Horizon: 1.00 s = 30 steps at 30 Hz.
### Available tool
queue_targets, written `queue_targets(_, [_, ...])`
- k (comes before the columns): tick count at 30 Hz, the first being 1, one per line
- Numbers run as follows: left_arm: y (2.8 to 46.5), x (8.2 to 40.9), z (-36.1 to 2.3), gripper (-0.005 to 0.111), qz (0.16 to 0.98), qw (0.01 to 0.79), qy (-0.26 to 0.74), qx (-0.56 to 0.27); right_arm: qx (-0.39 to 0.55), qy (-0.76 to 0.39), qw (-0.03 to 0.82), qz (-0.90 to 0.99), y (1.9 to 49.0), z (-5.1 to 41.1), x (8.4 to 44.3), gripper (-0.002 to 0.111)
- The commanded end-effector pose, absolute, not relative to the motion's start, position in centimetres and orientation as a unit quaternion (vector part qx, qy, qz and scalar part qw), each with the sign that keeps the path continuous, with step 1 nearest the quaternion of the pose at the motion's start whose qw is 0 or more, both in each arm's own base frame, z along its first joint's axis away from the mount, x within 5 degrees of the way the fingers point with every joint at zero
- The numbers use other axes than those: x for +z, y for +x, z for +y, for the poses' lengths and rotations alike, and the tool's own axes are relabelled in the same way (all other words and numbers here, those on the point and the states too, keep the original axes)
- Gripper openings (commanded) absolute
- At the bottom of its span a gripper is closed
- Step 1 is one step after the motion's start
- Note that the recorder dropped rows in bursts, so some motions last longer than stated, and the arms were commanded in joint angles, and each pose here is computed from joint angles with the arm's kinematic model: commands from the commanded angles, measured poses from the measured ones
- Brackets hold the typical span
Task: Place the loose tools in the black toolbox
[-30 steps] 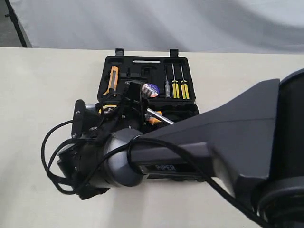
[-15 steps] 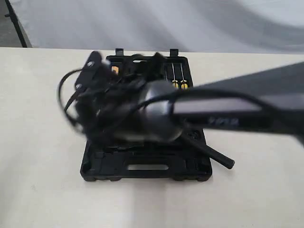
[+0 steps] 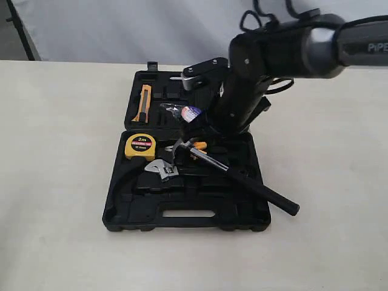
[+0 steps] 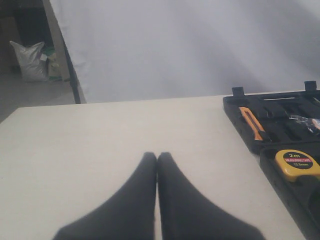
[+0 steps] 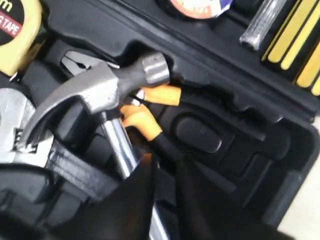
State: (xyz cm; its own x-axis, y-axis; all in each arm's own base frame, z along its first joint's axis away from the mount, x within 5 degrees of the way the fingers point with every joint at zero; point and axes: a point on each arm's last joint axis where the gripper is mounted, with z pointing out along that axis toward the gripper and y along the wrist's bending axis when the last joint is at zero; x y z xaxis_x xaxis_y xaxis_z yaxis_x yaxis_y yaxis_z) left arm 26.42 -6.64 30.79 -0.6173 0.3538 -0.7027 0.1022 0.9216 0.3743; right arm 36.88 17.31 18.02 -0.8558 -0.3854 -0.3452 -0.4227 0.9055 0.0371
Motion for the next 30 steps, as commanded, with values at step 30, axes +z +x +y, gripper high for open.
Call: queue_targets(30, [26.3, 30.7, -6.6, 0.001, 0.888, 0.422, 0.122, 0.139, 0.182, -0.291, 0.077, 0.936, 42.0, 16.6, 14.8, 0.047])
